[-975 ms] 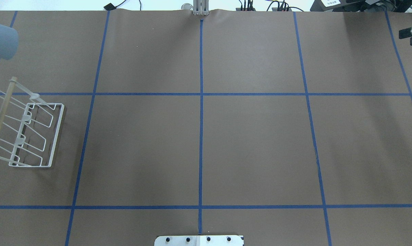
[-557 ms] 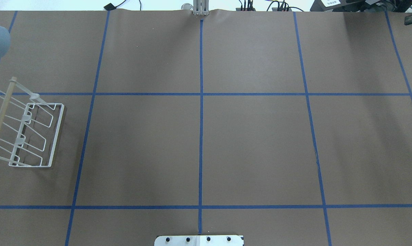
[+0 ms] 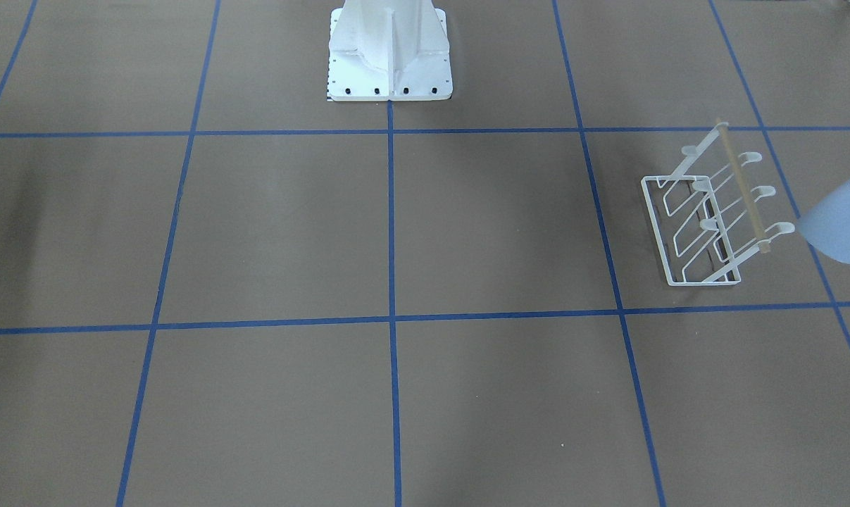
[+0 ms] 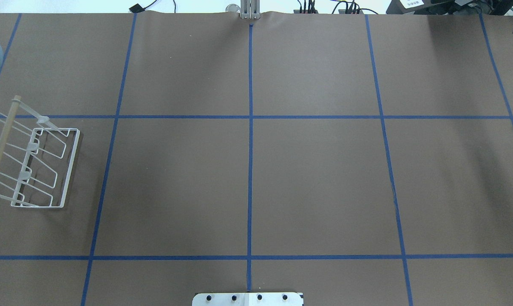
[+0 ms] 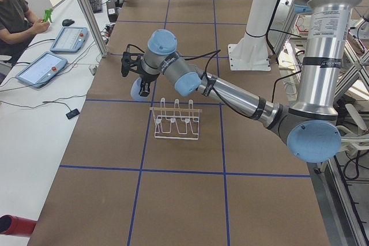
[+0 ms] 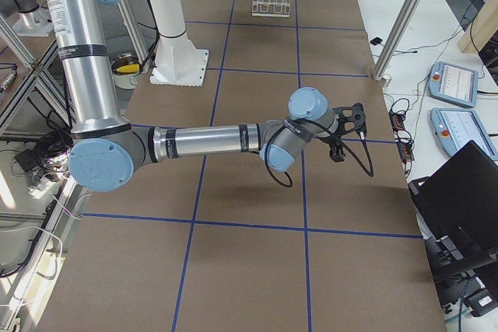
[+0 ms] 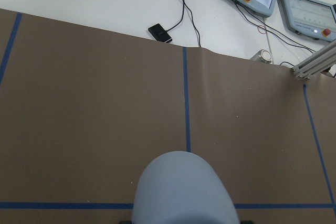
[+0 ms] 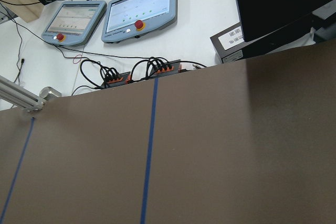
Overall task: Hang cup on cup holder
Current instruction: 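Position the held cup above the wire rack with the left gripper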
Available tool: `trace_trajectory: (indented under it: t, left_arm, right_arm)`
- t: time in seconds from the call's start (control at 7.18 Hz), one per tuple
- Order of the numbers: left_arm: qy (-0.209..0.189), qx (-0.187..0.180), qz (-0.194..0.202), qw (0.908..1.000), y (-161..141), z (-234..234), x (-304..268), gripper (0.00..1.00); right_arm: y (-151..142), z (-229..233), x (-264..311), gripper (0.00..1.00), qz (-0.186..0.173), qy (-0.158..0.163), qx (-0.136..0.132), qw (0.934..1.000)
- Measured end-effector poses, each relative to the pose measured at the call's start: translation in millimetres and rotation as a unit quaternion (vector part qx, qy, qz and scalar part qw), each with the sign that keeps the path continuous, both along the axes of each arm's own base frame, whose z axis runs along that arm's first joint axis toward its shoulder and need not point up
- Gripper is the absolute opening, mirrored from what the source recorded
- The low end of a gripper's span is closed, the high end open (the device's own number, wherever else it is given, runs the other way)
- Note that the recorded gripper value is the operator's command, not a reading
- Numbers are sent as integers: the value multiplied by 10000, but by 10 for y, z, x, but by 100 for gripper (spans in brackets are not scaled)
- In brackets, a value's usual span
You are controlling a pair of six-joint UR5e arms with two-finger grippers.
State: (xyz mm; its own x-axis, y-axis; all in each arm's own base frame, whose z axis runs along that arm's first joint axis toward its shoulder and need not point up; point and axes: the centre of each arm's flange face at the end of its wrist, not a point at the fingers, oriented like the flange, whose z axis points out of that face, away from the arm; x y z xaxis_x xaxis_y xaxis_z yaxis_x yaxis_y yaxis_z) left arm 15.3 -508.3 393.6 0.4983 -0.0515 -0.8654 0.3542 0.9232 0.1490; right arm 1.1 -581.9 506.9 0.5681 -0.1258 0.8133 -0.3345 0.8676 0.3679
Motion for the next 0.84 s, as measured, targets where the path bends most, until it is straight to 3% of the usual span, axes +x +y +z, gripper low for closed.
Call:
trace_trajectory:
  t: [0.14,0.42,0.7,0.84]
  left_arm:
    - [-226,-242,155,9993,66,-90,161,0]
    - [-597,-735,502,9942,129,-314,530,0]
    - [-733,-918,841,9895,128,-369,837,0]
    - [-771,-955,988,9875,130,-364,990,0]
  right_arm:
    - [-21,72,35,94,-321,445,9,9985]
    - [-96,38,74,100,-1121,1098,-257,9873]
    - [-192,-323,45,100,-1672,1353,-511,9753]
    - [-179,-427,39,100,-1770,1388,-572,9727]
